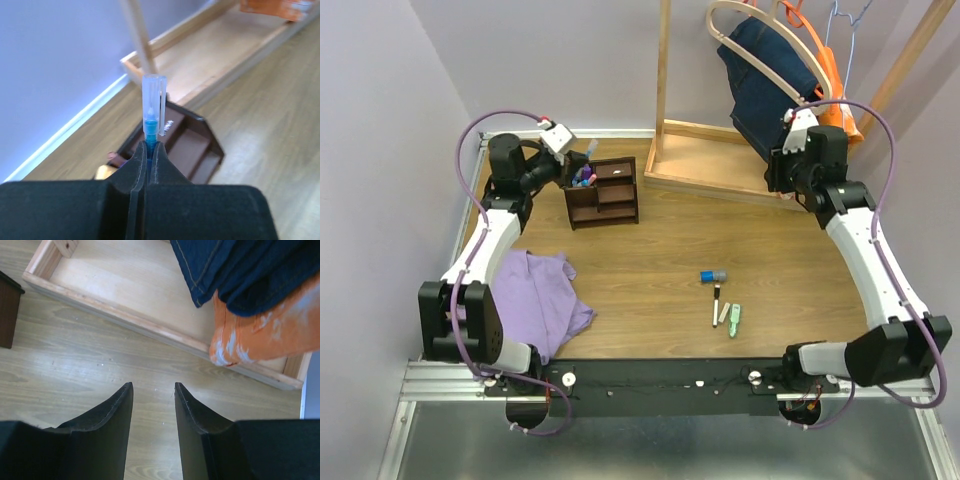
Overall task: Sort the stationery into containers
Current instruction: Place the pen in the storage box.
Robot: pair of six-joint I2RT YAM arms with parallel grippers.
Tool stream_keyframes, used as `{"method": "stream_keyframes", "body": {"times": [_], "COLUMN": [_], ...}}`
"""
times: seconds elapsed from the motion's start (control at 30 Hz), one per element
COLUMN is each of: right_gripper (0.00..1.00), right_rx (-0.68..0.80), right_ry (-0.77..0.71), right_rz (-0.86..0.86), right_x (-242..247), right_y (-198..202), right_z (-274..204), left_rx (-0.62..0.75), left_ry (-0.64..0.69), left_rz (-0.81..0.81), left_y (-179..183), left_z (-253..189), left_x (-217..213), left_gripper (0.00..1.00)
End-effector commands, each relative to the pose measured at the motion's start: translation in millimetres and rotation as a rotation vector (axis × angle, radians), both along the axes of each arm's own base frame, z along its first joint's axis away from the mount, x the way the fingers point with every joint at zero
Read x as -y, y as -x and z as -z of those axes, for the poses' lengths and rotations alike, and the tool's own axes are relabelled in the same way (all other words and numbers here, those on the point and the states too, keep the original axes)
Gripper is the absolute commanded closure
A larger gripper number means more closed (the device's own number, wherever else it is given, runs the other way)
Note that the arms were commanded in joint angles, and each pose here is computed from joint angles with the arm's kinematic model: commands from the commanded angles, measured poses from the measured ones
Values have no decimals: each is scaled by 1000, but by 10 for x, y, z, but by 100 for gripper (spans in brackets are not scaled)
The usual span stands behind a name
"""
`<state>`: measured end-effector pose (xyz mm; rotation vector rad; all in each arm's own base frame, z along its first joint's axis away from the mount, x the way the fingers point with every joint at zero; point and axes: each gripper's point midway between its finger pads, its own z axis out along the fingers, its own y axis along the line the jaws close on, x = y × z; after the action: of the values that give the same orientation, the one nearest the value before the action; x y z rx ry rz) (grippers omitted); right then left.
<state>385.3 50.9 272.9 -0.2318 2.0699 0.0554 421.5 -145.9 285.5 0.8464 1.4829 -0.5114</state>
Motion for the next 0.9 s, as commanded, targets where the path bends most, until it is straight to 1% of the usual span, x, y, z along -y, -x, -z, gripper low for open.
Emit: {"method": "stream_keyframes", "body": {"times": [0.0,0.03,0.07,0.13,0.17,0.37,0.6,0.87], "right_gripper": [54,54,54,54,54,54,54,54], "right_rx": [3,-8,-6,-12,-21,-25,-36,-71], "right_ry": [53,74,83,115,125,156,155,169], "right_rz": [-22,-23,-23,-5,0,-7,-13,-19], "right_x": [31,49,54,118,133,148,119,137], "right_y": [-197,-237,-262,-295,-322,-429,-548,-518], "right_z": [-73,-31,-46,-18,16,-48,13,125], "left_rx": [120,99,101,72,77,27,-31,-71], "left_ry": [95,103,122,142,154,210,213,183], "left_rz": [1,-4,-18,-12,-17,-33,-11,-23], "left_y": [-238,-308,-360,-441,-472,-594,-534,-516], "left_z": [-195,-95,-97,43,36,203,446,754], "left_x": [-232,-272,-353,-394,-419,-401,-240,-265], "left_gripper": [100,100,100,100,100,100,100,100]}}
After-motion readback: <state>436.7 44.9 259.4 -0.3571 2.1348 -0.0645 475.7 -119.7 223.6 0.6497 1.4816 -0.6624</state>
